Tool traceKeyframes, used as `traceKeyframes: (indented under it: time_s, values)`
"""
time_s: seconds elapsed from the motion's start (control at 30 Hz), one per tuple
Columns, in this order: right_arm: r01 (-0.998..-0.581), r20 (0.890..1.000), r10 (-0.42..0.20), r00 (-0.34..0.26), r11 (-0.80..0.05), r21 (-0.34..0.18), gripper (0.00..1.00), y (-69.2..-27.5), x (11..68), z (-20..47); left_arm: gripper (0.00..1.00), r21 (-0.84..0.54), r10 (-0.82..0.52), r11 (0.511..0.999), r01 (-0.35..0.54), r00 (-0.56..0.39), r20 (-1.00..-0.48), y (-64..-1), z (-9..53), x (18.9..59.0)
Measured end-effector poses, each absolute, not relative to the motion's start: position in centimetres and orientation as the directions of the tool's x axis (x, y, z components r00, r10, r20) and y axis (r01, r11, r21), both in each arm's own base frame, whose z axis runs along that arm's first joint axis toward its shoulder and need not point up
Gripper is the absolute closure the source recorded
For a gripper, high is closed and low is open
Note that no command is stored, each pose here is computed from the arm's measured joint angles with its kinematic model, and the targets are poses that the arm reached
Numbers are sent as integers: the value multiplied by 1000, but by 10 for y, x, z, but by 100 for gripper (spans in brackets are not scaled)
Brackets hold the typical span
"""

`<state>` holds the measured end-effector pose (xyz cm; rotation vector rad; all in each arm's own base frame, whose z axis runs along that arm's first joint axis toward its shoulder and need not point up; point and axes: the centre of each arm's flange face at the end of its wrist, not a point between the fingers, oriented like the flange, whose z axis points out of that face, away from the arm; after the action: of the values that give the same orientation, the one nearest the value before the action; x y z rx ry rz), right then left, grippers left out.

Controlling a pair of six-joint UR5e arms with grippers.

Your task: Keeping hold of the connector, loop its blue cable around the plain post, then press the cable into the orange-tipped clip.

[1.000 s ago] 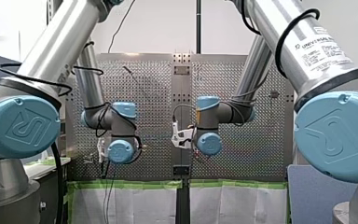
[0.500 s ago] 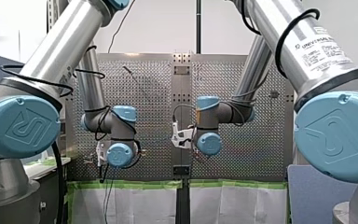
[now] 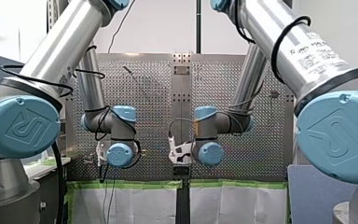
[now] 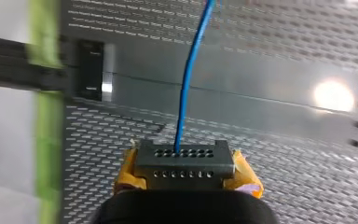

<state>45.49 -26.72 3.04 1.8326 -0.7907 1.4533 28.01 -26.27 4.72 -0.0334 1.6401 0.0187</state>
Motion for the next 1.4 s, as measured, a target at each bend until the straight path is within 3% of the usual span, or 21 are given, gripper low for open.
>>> traceKeyframes:
  time_s: [0.37,0.53,0.93,1.4]
  values:
    - [-775,947,-139,289,-614,146,100,-256,444,9,100,-8,-10,999,-33,-69,-998,-263,47,280]
    - [-776,942,-148,302,-612,153,100,-256,442,11,100,15,11,999,-42,-92,-996,-258,42,278]
    - [-837,960,-168,226,-538,102,100,-270,450,66,100,-10,-20,994,-109,-89,-996,-253,70,285]
    - [-847,989,-84,120,-528,57,100,-313,477,178,100,-167,-163,970,-179,34,-986,-266,141,328]
